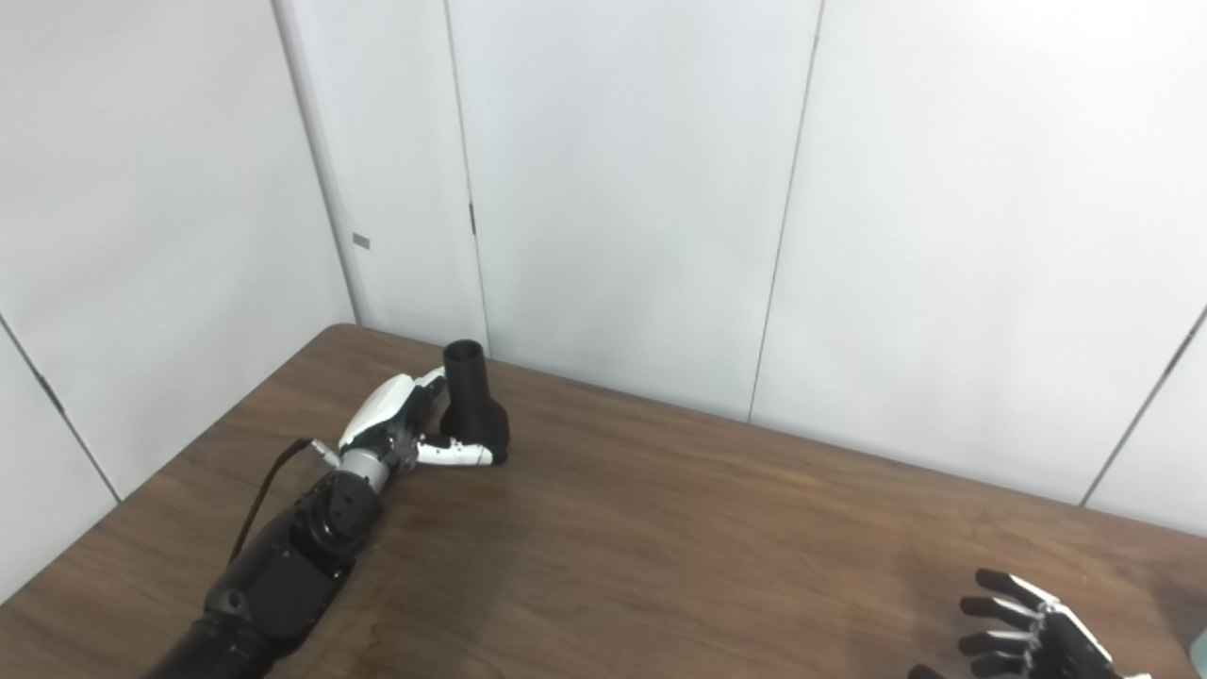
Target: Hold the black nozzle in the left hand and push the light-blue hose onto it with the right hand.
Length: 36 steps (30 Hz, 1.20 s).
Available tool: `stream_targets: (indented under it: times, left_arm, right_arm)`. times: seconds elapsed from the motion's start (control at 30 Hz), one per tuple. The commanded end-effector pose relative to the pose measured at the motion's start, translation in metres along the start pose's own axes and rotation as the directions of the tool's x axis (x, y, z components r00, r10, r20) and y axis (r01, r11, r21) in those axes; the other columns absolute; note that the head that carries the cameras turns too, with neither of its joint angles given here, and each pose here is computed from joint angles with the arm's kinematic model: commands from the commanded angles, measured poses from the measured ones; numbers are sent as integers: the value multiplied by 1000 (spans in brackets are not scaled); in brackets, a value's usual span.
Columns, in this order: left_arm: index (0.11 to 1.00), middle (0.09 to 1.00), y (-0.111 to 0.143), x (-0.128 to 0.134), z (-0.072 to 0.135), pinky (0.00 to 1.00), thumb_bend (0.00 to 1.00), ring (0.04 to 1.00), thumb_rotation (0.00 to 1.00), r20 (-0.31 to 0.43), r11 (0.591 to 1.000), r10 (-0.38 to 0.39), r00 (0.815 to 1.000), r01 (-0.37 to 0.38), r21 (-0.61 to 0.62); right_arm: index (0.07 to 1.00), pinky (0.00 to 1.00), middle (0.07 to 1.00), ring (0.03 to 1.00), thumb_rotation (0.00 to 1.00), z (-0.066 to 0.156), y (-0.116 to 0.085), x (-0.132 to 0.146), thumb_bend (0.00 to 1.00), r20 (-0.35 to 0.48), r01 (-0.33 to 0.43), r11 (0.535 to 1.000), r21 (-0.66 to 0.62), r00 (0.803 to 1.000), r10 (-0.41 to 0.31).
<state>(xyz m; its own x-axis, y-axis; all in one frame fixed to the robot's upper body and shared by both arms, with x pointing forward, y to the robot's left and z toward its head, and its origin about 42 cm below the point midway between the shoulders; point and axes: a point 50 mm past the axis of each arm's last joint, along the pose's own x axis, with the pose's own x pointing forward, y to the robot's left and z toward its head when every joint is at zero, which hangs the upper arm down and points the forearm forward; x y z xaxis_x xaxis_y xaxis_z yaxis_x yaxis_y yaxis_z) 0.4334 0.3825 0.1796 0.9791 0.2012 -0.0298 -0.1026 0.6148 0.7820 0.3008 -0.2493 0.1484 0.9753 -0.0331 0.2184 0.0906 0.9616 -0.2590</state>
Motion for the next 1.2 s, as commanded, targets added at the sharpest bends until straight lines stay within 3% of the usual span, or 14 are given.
stream_targets:
  times: [0.0, 0.1, 0.17, 0.23, 0.27, 0.33, 0.37, 0.43, 0.47, 0.57, 0.7, 0.87, 1.0, 1.17]
  left_arm:
    - [957, 961, 6, 8, 10, 897, 1000, 985, 365, 24, 1000, 8, 1000, -8, 3]
    - [936, 929, 1, 10, 10, 876, 1000, 956, 365, 18, 1000, 0, 1000, 0, 10]
    - [868, 858, -2, 12, 9, 866, 976, 918, 315, 22, 1000, -15, 1000, 15, -13]
    - [809, 773, -6, 12, 8, 742, 939, 802, 247, 34, 999, -39, 999, 40, -32]
    - [721, 675, -7, 12, 8, 681, 885, 701, 190, 40, 998, -51, 998, 52, -34]
    - [652, 602, -13, 12, 7, 605, 846, 617, 143, 48, 998, -68, 997, 69, -15]
    - [557, 566, -17, 12, 6, 609, 656, 591, 98, 48, 997, -74, 996, 74, -3]
    - [506, 533, -25, 11, 5, 639, 558, 573, 74, 45, 996, -88, 995, 88, 8]
    - [493, 519, -28, 11, 4, 703, 537, 579, 66, 43, 995, -95, 995, 94, 10]
    - [484, 515, -40, 10, 1, 737, 525, 587, 61, 58, 991, -115, 992, 110, 73]
    - [475, 510, -56, 6, -5, 552, 524, 552, 3, 67, 972, -142, 988, 126, 201]
    - [484, 475, -70, 0, -12, 348, 527, 435, 0, 76, 941, -146, 986, 115, 317]
    - [491, 446, -76, -5, -18, 256, 527, 379, 0, 90, 919, -144, 985, 99, 382]
    - [492, 447, -83, -11, -21, 249, 527, 381, 0, 151, 890, -144, 978, 61, 452]
  right_arm:
    - [709, 440, 662, 508, 0, 14, -5, 5, 600, 71, 19, 1000, -5, 997, -19]
    - [704, 415, 666, 478, 0, 14, -5, 4, 555, 75, 24, 1000, -4, 997, -23]
    - [694, 423, 659, 464, 0, 15, -5, 4, 517, 75, 26, 1000, -4, 997, -26]
    - [696, 414, 661, 461, 0, 15, -5, 3, 510, 70, 25, 1000, -4, 997, -25]
    - [703, 410, 664, 460, 0, 15, -5, 3, 508, 68, 23, 1000, -3, 997, -23]
    - [708, 408, 666, 460, 0, 15, -6, 3, 508, 63, 23, 1000, -5, 998, -23]
    - [717, 391, 677, 459, 0, 14, -6, 3, 507, 60, 23, 1000, -5, 998, -22]
    - [725, 393, 689, 459, 0, 13, -7, 3, 507, 56, 22, 1000, -7, 998, -21]
    - [728, 395, 692, 459, 0, 13, -7, 3, 507, 54, 21, 1000, -8, 998, -21]
    - [728, 396, 672, 460, 0, 13, -7, 3, 508, 50, 22, 1000, -17, 999, -21]
    - [728, 419, 669, 461, 0, 12, -8, 4, 508, 47, 22, 1000, -16, 999, -21]
    - [722, 452, 654, 462, 0, 11, -8, 5, 508, 50, 15, 1000, -15, 999, -14]
    - [726, 418, 646, 461, 0, 10, -9, 6, 508, 46, 14, 1000, -16, 999, -14]
    - [726, 399, 668, 460, 0, 9, -8, 9, 509, 48, 14, 1000, -19, 999, -13]
